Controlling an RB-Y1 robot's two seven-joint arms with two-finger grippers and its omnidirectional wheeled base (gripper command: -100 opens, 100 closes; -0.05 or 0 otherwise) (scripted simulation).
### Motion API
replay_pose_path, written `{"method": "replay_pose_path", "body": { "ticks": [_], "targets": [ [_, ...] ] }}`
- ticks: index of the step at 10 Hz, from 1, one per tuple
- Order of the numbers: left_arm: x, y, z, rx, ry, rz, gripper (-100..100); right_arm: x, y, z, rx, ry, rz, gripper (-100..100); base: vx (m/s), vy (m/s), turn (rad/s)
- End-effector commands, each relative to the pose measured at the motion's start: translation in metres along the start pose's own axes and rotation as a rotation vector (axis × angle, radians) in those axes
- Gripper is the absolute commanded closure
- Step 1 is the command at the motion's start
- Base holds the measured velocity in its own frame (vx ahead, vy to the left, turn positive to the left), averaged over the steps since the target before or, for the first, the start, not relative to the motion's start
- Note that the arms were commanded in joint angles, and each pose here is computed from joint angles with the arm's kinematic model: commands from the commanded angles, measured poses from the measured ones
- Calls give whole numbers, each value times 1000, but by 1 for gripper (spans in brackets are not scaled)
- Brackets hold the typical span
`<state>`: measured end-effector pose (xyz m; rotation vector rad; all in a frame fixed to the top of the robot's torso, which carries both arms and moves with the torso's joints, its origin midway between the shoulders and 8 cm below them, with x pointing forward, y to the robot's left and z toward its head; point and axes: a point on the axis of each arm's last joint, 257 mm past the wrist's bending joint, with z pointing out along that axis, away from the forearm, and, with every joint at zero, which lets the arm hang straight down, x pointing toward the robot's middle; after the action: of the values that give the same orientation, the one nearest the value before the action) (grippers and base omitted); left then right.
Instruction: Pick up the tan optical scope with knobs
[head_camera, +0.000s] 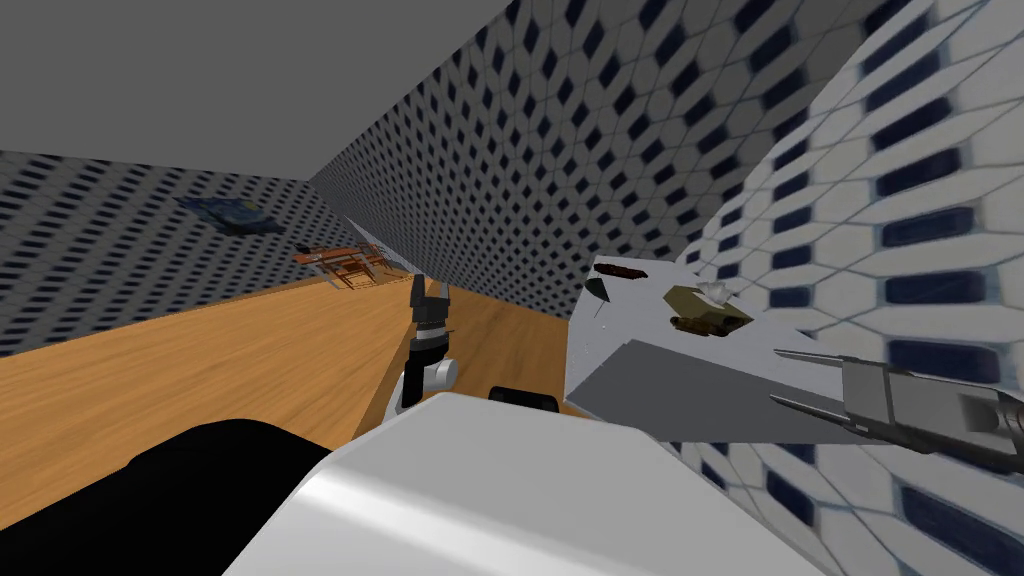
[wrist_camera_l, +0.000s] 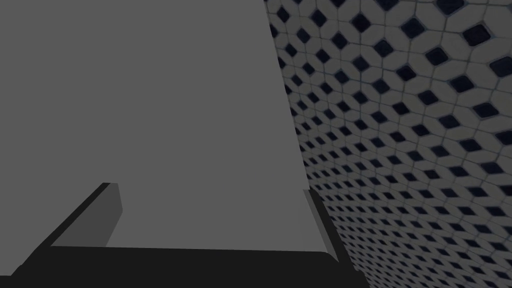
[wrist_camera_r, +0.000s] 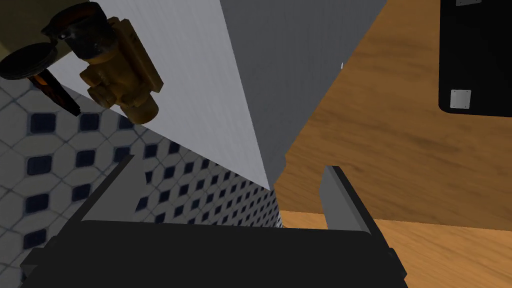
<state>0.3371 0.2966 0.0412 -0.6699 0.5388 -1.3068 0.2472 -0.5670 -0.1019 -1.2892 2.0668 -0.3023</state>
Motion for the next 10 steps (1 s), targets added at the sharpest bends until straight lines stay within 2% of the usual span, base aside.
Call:
{"method": "replay_pose_path", "body": {
  "ticks": [1, 2, 3, 6, 8, 10],
  "targets": [
    [0, 0, 0, 0, 0, 0, 0, 16, -12, -14, -7, 82, -26, -100, 91, 48, 145],
    [0, 0, 0, 0, 0, 0, 0, 25, -18, -25, -17, 132, -40, -100, 132, 39, 270],
    [0, 0, 0, 0, 0, 0, 0, 27, -19, -25, -17, 142, -45, -100, 102, 23, 105],
    [0, 0, 0, 0, 0, 0, 0, 55, -24, -53, -71, 287, -66, -100, 151, 0, 195],
    [0, 0, 0, 0, 0, 0, 0, 72, -13, -66, -139, 360, -55, -100, 181, -28, 185],
    [0, 0, 0, 0, 0, 0, 0, 89, 9, -74, -230, 414, -28, -100, 120, -26, 106]
  ]
}}
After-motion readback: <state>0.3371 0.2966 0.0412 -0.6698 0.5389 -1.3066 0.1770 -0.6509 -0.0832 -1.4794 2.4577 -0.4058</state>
